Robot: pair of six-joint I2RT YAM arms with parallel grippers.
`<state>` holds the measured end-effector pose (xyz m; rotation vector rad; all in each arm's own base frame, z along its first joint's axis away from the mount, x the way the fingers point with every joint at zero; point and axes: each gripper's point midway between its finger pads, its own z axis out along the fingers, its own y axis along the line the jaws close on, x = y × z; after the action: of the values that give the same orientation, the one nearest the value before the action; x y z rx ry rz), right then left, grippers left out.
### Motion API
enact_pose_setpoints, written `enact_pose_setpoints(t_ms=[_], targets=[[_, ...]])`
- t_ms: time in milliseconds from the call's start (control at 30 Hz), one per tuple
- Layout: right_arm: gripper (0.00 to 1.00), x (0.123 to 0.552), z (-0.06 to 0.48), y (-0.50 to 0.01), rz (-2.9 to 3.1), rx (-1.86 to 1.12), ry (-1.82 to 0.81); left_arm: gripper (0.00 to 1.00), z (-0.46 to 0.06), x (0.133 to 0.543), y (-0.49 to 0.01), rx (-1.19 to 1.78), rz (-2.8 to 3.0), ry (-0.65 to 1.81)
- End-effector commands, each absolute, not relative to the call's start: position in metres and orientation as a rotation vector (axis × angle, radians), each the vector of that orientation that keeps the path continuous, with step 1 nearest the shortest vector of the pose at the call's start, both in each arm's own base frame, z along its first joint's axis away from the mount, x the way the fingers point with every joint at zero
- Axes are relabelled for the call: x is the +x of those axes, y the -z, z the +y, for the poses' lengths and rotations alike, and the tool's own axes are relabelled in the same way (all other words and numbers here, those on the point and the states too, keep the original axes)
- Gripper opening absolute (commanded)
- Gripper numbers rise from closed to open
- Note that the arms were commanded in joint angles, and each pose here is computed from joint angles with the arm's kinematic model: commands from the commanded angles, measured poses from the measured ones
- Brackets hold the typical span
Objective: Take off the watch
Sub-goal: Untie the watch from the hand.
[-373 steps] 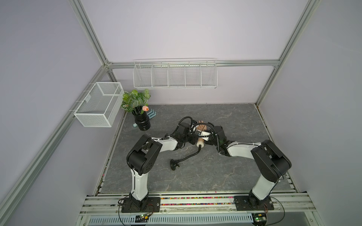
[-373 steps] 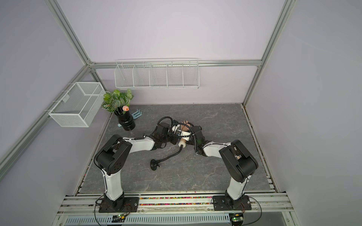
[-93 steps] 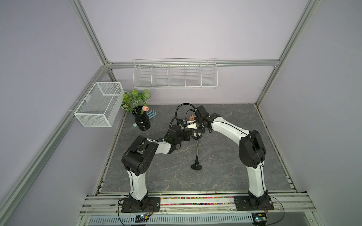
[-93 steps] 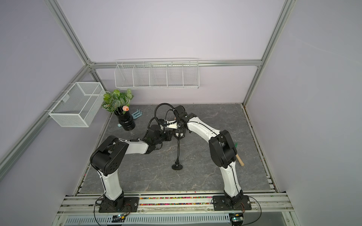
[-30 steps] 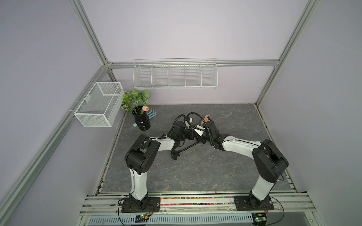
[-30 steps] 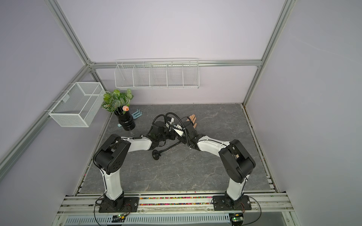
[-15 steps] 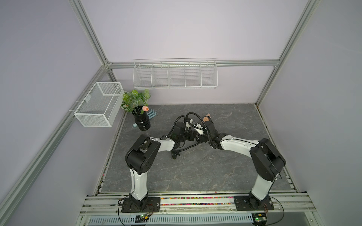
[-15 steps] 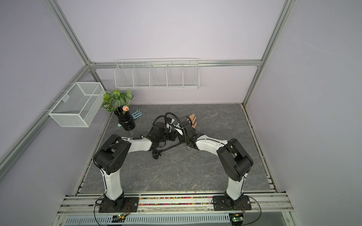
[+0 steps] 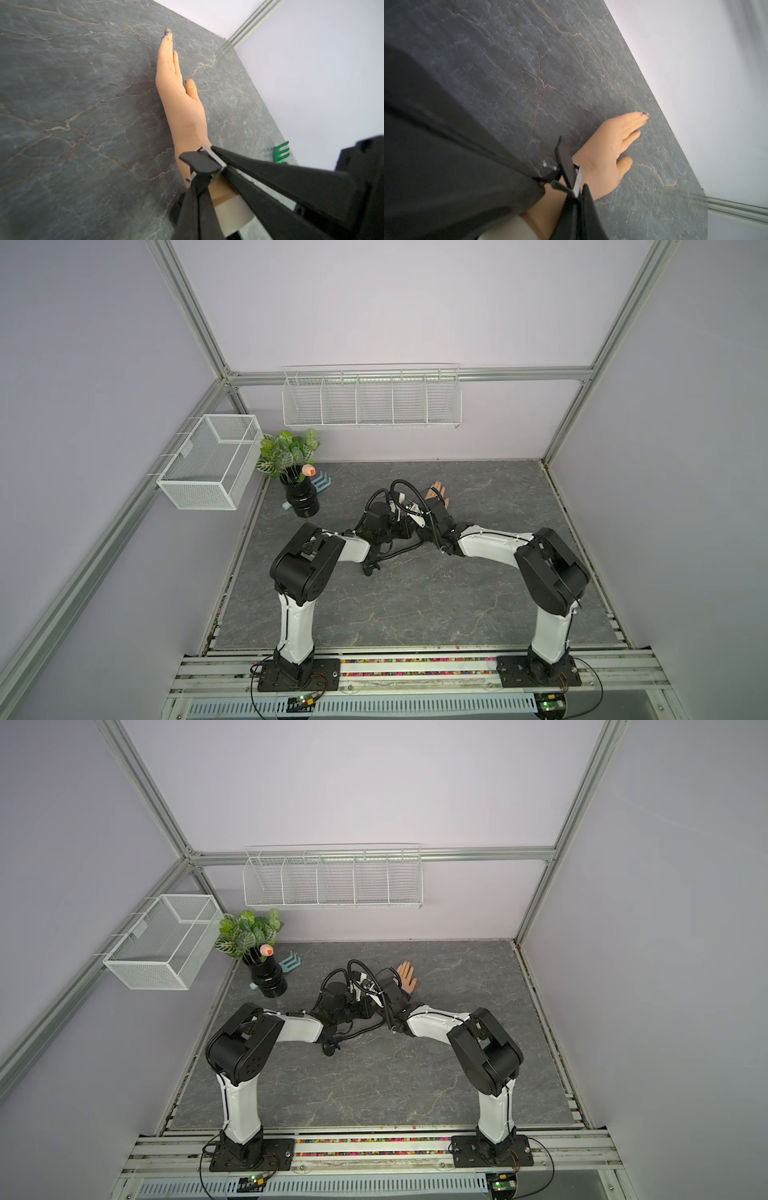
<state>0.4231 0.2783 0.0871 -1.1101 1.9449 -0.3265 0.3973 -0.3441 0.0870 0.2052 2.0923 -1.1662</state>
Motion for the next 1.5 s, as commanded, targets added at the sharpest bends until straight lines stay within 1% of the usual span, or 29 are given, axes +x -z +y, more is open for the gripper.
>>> enact_pose_setpoints(t_ms=[0,100,167,267,333,467,533,633,733,800,867,933,1033,1100,1167,1233,1300,1367,1467], targets=[[0.07,0.388,0.274,-0.046,2.014,-1.314,0.364,0.0,-0.305,0.445,-0.115,-0.21,1.918,1.27],[0.07,0.384,0.267,-0.06,2.058,-1.303,0.387,0.0,-0.28,0.463,-0.127,-0.345,1.851,1.282],[0.07,0.385,0.258,-0.072,2.042,-1.273,0.423,0.0,-0.266,0.466,-0.132,-0.367,1.855,1.2],[0.07,0.393,0.235,-0.077,2.058,-1.218,0.493,0.0,-0.248,0.461,-0.133,-0.404,1.885,1.077],[0.07,0.397,0.225,-0.077,2.076,-1.177,0.514,0.0,-0.239,0.456,-0.131,-0.435,1.887,1.048],[0.07,0.395,0.241,-0.079,2.078,-1.176,0.422,0.0,-0.245,0.447,-0.125,-0.425,1.892,1.087],[0.07,0.385,0.255,-0.073,2.081,-1.241,0.376,0.0,-0.24,0.444,-0.124,-0.438,1.864,1.088],[0.07,0.362,0.276,-0.059,2.051,-1.364,0.26,0.0,-0.258,0.444,-0.137,-0.328,1.87,1.156],[0.07,0.356,0.263,-0.044,2.08,-1.474,0.368,0.0,-0.268,0.443,-0.147,-0.27,1.852,1.21],[0.07,0.351,0.252,-0.034,2.08,-1.57,0.481,0.0,-0.26,0.446,-0.142,-0.295,1.886,1.152],[0.07,0.345,0.249,-0.034,2.038,-1.611,0.5,0.0,-0.248,0.451,-0.135,-0.341,1.91,1.094],[0.07,0.345,0.25,-0.046,2.009,-1.553,0.468,0.0,-0.247,0.454,-0.139,-0.328,1.896,1.106],[0.07,0.355,0.253,-0.065,2.019,-1.409,0.407,0.0,-0.263,0.451,-0.142,-0.249,1.91,1.129],[0.07,0.367,0.256,-0.086,2.039,-1.223,0.352,0.0,-0.274,0.444,-0.141,-0.193,1.924,1.123],[0.07,0.376,0.255,-0.104,2.082,-0.968,0.26,0.0,-0.281,0.439,-0.138,-0.16,1.94,1.097],[0.07,0.372,0.257,-0.111,2.126,-0.786,0.134,0.0,-0.286,0.435,-0.133,-0.138,1.962,1.081],[0.11,0.363,0.252,-0.106,2.175,-0.631,0.062,0.0,-0.287,0.432,-0.125,-0.135,1.99,1.051],[0.18,0.355,0.237,-0.095,2.233,-0.497,0.071,0.0,-0.287,0.431,-0.122,-0.123,2.002,1.044],[0.38,0.335,0.222,-0.074,2.267,-0.421,0.02,0.0,-0.294,0.426,-0.12,-0.074,2.014,1.049]])
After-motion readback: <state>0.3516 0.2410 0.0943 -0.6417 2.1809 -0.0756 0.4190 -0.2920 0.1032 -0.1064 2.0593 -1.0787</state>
